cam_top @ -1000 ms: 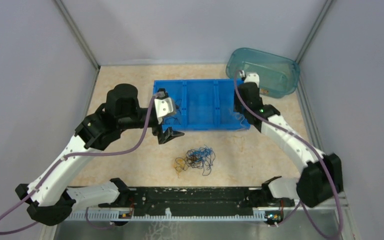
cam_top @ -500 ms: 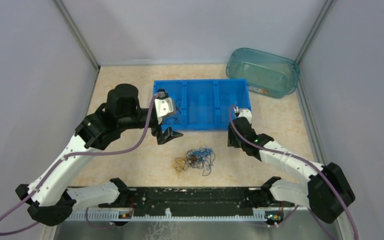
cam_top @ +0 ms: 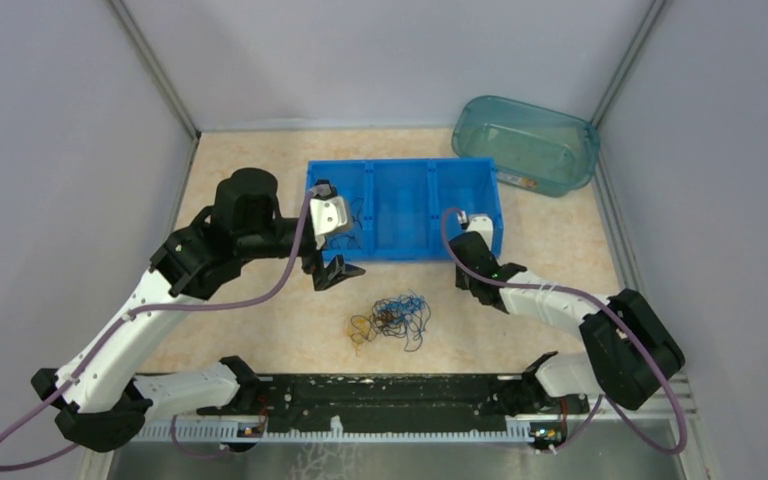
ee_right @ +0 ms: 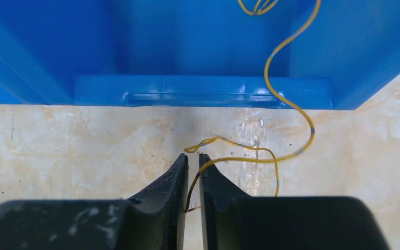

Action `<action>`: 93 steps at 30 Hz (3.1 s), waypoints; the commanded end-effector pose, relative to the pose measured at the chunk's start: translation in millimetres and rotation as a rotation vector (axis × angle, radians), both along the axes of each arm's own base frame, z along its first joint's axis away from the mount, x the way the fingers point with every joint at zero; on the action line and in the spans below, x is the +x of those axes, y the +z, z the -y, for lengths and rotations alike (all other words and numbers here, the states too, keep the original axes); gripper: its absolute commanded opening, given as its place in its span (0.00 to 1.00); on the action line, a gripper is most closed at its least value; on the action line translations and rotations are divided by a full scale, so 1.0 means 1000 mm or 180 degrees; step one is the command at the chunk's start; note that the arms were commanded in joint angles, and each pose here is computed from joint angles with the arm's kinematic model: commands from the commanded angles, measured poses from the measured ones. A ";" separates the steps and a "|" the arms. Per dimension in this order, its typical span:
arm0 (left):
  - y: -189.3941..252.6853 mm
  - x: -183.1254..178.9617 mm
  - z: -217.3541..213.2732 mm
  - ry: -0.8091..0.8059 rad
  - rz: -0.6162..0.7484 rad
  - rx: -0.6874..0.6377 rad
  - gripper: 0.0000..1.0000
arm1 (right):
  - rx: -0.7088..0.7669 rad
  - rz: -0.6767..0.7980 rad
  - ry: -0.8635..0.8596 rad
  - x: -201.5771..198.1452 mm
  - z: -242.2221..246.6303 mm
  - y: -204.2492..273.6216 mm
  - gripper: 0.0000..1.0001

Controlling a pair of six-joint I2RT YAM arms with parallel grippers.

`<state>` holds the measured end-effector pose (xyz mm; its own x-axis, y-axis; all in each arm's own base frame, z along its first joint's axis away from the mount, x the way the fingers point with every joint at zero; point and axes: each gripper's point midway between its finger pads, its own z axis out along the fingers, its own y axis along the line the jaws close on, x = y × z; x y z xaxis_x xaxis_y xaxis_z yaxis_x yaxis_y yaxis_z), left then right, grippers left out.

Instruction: Untangle the cables

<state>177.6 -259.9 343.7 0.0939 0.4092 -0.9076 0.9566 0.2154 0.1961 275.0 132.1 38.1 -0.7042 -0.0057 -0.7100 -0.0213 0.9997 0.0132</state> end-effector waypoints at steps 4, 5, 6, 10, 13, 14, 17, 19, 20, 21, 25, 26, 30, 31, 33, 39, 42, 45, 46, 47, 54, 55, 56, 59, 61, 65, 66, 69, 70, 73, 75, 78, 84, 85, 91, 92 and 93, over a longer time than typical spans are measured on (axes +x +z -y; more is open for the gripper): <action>-0.007 -0.003 -0.004 -0.0046 0.0038 0.0054 1.00 | 0.0165 0.0654 0.0083 0.033 -0.013 0.093 0.00; -0.010 -0.003 -0.004 -0.0060 0.0041 0.0073 0.99 | 0.0224 0.0742 0.0108 0.036 -0.014 0.111 0.00; -0.013 -0.003 -0.005 -0.0074 0.0047 0.0100 0.99 | 0.0263 0.0801 0.0124 0.040 -0.014 0.125 0.00; -0.026 -0.003 -0.008 -0.0093 0.0070 0.0212 0.97 | 0.0390 0.0984 0.0164 0.061 -0.009 0.169 0.00; -0.032 -0.005 -0.010 -0.0133 0.0084 0.0264 0.95 | 0.0322 0.1088 0.0188 0.079 -0.004 0.183 0.00; -0.033 -0.006 -0.011 -0.0145 0.0091 0.0269 0.94 | 0.0289 0.1100 0.0193 0.085 -0.003 0.183 0.00; -0.037 -0.009 -0.013 -0.0172 0.0046 0.0316 0.93 | 0.0176 0.1080 0.0173 0.108 0.000 0.179 0.00; -0.038 -0.011 -0.013 -0.0184 0.0028 0.0327 0.92 | 0.0128 0.1078 0.0184 0.123 -0.002 0.176 0.00; -0.038 -0.011 -0.013 -0.0190 0.0031 0.0325 0.92 | 0.0095 0.1062 0.0180 0.130 -0.002 0.172 0.00; -0.038 -0.011 -0.014 -0.0190 0.0030 0.0326 0.92 | 0.0068 0.1036 0.0161 0.136 -0.001 0.168 0.00; -0.037 -0.013 -0.015 -0.0194 0.0059 0.0321 0.93 | -0.0088 0.0884 0.0106 0.154 0.003 0.137 0.00; -0.038 -0.013 -0.016 -0.0201 0.0063 0.0327 0.93 | -0.0125 0.0844 0.0095 0.157 0.004 0.129 0.00; -0.040 -0.015 -0.017 -0.0212 0.0060 0.0340 0.94 | -0.0145 0.0671 0.0102 0.162 0.001 0.109 0.02; -0.040 -0.014 -0.017 -0.0208 0.0062 0.0341 0.94 | -0.0114 0.0684 0.0106 0.162 0.000 0.112 0.15; -0.040 -0.014 -0.017 -0.0206 0.0066 0.0342 0.95 | -0.0064 0.0743 0.0095 0.162 -0.001 0.121 0.37; -0.048 -0.014 -0.016 -0.0203 0.0019 0.0361 0.99 | 0.0168 0.0993 0.0197 0.156 -0.009 0.178 0.52; -0.053 -0.013 -0.015 -0.0192 -0.0036 0.0368 1.00 | 0.0374 0.1156 0.0300 0.142 -0.020 0.208 0.55; -0.065 -0.012 -0.017 -0.0156 -0.0195 0.0391 1.00 | 0.0519 0.1209 0.0439 0.120 -0.031 0.217 0.63; -0.067 -0.009 -0.016 -0.0139 -0.0203 0.0358 1.00 | 0.0559 0.1198 0.0513 0.110 -0.036 0.215 0.63; -0.074 -0.008 -0.017 -0.0126 -0.0250 0.0370 1.00 | 0.0602 0.1181 0.0605 0.100 -0.043 0.212 0.63; -0.131 0.000 -0.041 -0.0144 -0.0321 0.0620 1.00 | 0.1122 0.1155 0.2097 -0.005 -0.124 0.175 0.63; -0.137 0.002 -0.046 -0.0141 -0.0323 0.0642 1.00 | 0.1152 0.1143 0.2283 -0.019 -0.133 0.169 0.62; -0.142 0.006 -0.053 -0.0101 -0.0313 0.0659 1.00 | 0.1184 0.1102 0.2478 -0.033 -0.142 0.160 0.62; -0.164 0.009 -0.071 -0.0070 -0.0258 0.0833 1.00 | 0.1279 0.1039 0.2951 -0.066 -0.165 0.139 0.60; -0.177 0.010 -0.082 -0.0049 -0.0205 0.0949 1.00 | 0.1241 0.0946 0.3114 -0.078 -0.177 0.122 0.60; -0.196 0.004 -0.093 -0.0102 -0.0126 0.1071 0.99 | 0.0960 0.0587 0.3276 -0.087 -0.197 0.079 0.59; -0.198 0.003 -0.092 -0.0116 -0.0116 0.1065 0.98 | 0.0879 0.0506 0.3249 -0.087 -0.198 0.068 0.58; -0.204 0.003 -0.092 -0.0137 -0.0109 0.1077 0.96 | 0.0757 0.0363 0.3041 -0.079 -0.197 0.046 0.50; -0.205 0.004 -0.093 -0.0141 -0.0108 0.1096 0.95 | 0.0768 0.0367 0.2982 -0.078 -0.196 0.043 0.48; -0.209 0.004 -0.091 -0.0206 -0.0112 0.1103 0.90 | 0.0785 0.0439 0.2745 -0.072 -0.188 0.042 0.36; -0.211 0.000 -0.087 -0.0338 -0.0104 0.1056 0.87 | 0.0772 0.0507 0.2552 -0.067 -0.180 0.045 0.27; -0.215 -0.002 -0.080 -0.0411 -0.0133 0.0981 0.84 | 0.0733 0.0616 0.2247 -0.059 -0.165 0.052 0.17; -0.233 -0.004 -0.073 -0.0524 -0.0222 0.1163 0.81 | 0.0711 0.0604 0.1898 -0.061 -0.140 0.049 0.10; -0.235 -0.006 -0.072 -0.0552 -0.0228 0.1188 0.81 | 0.0735 0.0599 0.1860 -0.064 -0.135 0.047 0.11; -0.240 -0.008 -0.057 -0.0665 -0.0368 0.1239 0.78 | 0.0814 0.0672 0.1546 -0.063 -0.118 0.056 0.49; -0.240 -0.009 -0.055 -0.0676 -0.0386 0.1229 0.77 | 0.0839 0.0687 0.1544 -0.063 -0.118 0.060 0.52; -0.240 -0.011 -0.052 -0.0711 -0.0384 0.1226 0.75 | 0.0858 0.0703 0.1568 -0.063 -0.120 0.064 0.53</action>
<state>163.5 -194.2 93.6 0.0933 0.7268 -0.6805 0.9951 -0.0449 0.0885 203.5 249.5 74.5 -0.5299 -0.1877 -0.8270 -0.5493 0.8190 0.1660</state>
